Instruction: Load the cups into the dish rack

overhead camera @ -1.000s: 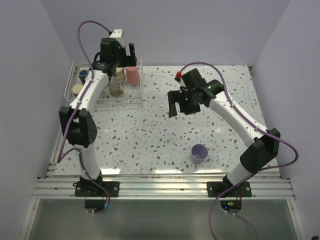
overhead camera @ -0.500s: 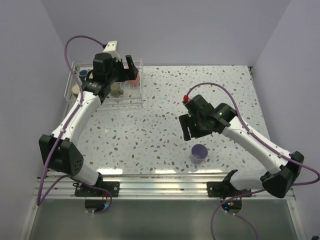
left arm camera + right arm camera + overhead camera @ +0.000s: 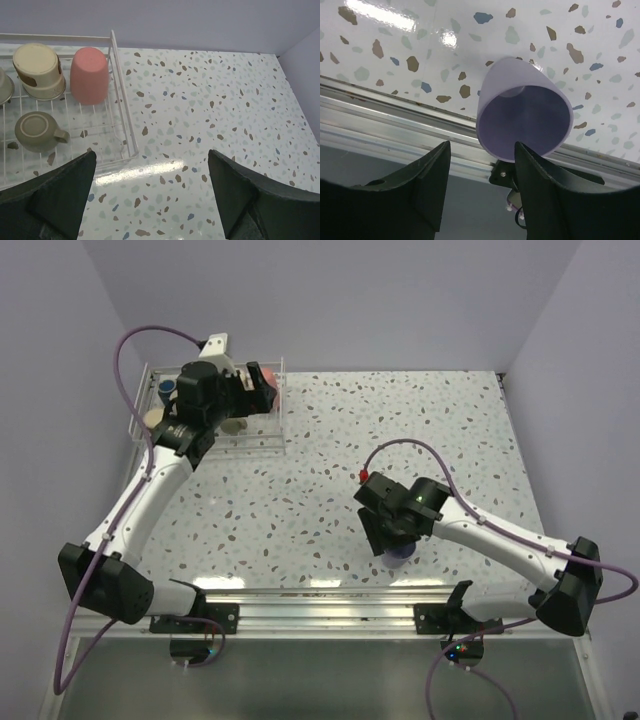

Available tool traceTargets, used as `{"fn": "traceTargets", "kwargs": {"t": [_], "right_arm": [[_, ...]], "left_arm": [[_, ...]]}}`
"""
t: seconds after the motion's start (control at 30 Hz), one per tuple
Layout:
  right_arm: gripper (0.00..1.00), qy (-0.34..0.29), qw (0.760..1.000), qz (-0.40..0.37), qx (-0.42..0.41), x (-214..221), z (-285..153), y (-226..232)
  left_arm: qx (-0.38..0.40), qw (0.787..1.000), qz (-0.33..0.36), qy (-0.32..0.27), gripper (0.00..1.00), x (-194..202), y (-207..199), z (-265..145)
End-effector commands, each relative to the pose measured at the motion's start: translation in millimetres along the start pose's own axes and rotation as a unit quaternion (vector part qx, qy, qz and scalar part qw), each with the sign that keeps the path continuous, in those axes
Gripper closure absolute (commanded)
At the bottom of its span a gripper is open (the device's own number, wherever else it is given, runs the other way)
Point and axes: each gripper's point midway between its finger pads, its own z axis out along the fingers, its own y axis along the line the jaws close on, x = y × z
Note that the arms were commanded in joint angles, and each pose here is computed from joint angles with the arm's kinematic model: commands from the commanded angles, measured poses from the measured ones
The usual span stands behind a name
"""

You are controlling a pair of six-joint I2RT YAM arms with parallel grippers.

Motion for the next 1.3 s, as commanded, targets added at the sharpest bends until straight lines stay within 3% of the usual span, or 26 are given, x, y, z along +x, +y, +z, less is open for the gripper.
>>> {"fn": "traceTargets", "kwargs": {"t": [0.0,0.17,0.33,0.57,0.63,0.73,0.77,0.97,1.03,1.13,1.27], "right_arm": [[0.43,-0.019,1.000,0.017,0.010,-2.0,7.8,-2.5],[0.47,-0.016,1.000,0.013,0.021,-0.3,22.8,-3.3],[0.62,-0.010,0.999,0.009,0.030,5.4,40.4,-4.3],[0.73,0.000,0.999,-0.002,0.045,10.5,51.7,-5.9],[0.80,0.001,0.999,-0.006,0.049,8.5,51.2,-5.8],[1.00,-0.008,0.998,-0.008,0.057,-2.3,43.7,-6.3],[1.00,-0.015,0.998,-0.009,0.058,-6.9,39.8,-5.7],[1.00,-0.113,0.993,-0.007,0.046,-90.1,-22.3,11.7],[1.00,-0.118,0.992,-0.001,0.044,-115.2,-30.2,11.7],[1.00,-0.154,0.987,0.044,-0.004,-171.4,-60.2,12.8],[1.00,-0.229,0.962,0.115,-0.095,-244.7,-117.5,5.4]], "left_arm": [[0.000,1.000,-0.006,-0.018,0.05,-10.1,-3.4,-13.5],[-0.012,1.000,-0.004,-0.022,0.05,-11.0,0.6,-18.6],[-0.015,1.000,-0.003,-0.020,0.05,-7.5,2.8,-21.0],[-0.018,1.000,0.006,-0.024,0.05,-11.0,4.0,-19.9],[-0.021,1.000,0.008,-0.022,0.05,-11.6,4.9,-17.1],[-0.026,0.999,0.012,-0.023,0.05,-15.0,5.6,-15.4],[-0.032,0.999,0.012,-0.025,0.05,-17.1,7.1,-15.3],[-0.056,0.995,0.060,-0.054,0.00,-41.0,14.5,-14.1],[-0.055,0.993,0.069,-0.073,0.00,-51.4,13.6,-15.6],[-0.060,0.992,0.050,-0.101,0.00,-66.8,16.7,-21.9],[-0.005,0.997,0.000,-0.081,0.00,-76.4,19.4,-21.1]]}}
